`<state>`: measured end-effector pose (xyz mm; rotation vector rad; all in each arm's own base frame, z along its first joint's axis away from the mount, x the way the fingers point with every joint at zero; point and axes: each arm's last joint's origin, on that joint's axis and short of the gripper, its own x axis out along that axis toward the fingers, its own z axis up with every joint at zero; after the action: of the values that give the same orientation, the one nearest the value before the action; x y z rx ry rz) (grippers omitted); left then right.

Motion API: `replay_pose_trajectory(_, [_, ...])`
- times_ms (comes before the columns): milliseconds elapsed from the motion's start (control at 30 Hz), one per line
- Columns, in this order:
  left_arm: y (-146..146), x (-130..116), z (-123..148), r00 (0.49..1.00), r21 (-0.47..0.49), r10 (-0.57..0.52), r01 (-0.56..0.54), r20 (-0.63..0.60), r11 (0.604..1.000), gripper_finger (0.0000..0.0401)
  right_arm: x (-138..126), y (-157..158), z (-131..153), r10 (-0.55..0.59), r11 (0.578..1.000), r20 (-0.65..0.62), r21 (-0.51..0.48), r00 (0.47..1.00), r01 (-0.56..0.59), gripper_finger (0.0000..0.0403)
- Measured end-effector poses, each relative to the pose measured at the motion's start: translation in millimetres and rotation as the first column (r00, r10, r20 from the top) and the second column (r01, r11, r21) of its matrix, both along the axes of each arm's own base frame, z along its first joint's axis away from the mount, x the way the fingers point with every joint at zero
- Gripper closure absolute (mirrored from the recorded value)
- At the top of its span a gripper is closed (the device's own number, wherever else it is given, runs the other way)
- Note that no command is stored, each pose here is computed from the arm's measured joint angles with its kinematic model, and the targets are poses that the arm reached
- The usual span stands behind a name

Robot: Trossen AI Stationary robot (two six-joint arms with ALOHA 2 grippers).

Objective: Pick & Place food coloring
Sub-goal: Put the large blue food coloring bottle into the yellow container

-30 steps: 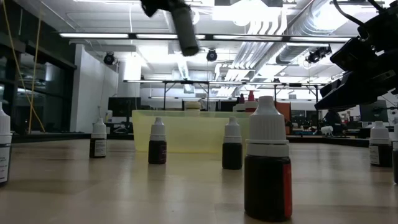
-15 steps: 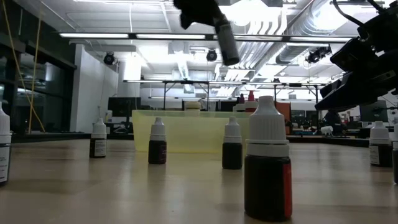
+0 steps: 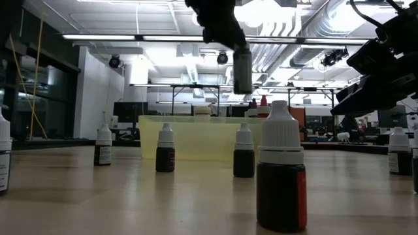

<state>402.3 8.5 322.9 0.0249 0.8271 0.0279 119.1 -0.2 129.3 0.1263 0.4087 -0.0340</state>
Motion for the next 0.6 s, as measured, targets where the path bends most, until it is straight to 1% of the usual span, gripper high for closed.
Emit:
replay_pose_trajectory(33, [0,1,-2,1.0,0.008,0.008,-0.008,-0.006,1.0,0.0301,0,0,0,0.0,1.0,0.002,0.0,1.0,0.0,0.0402])
replay_pose_trajectory(133, [2,-1,-12,0.996,0.043,0.038,-0.034,-0.086,0.998,0.0301,0,0,0,0.0,1.0,-0.003,0.0,1.0,0.0,0.0402])
replay_pose_trajectory(200, [2,2,-18,0.994,0.061,0.048,-0.042,-0.097,0.997,0.0301,0,0,0,0.0,1.0,-0.003,0.0,1.0,0.0,0.0402])
replay_pose_trajectory(267, [2,0,-26,0.986,0.063,0.048,-0.039,-0.162,0.997,0.03,0,0,0,0.0,1.0,-0.004,0.0,1.0,0.0,0.0402])
replay_pose_trajectory(333, [2,6,-28,0.989,0.063,0.051,-0.043,-0.137,0.997,0.0296,0,0,0,0.0,1.0,-0.003,0.0,1.0,0.0,0.0402])
replay_pose_trajectory(400, [2,4,-33,0.983,0.061,0.055,-0.045,-0.177,0.997,0.0292,0,0,0,0.0,1.0,-0.004,0.0,1.0,0.0,0.0402])
replay_pose_trajectory(467, [2,12,-38,0.987,0.054,0.049,-0.042,-0.15,0.998,0.0289,0,0,0,0.0,1.0,-0.003,0.0,1.0,0.0,0.0402])
replay_pose_trajectory(567, [2,14,-49,0.981,0.052,0.047,-0.037,-0.187,0.998,0.0288,0,0,0,0.0,1.0,-0.003,0.0,1.0,0.0,0.0402])
replay_pose_trajectory(600, [2,19,-49,0.987,0.05,0.046,-0.039,-0.157,0.998,0.0288,0,0,0,0.0,1.0,-0.003,0.0,1.0,0.0,0.0402])
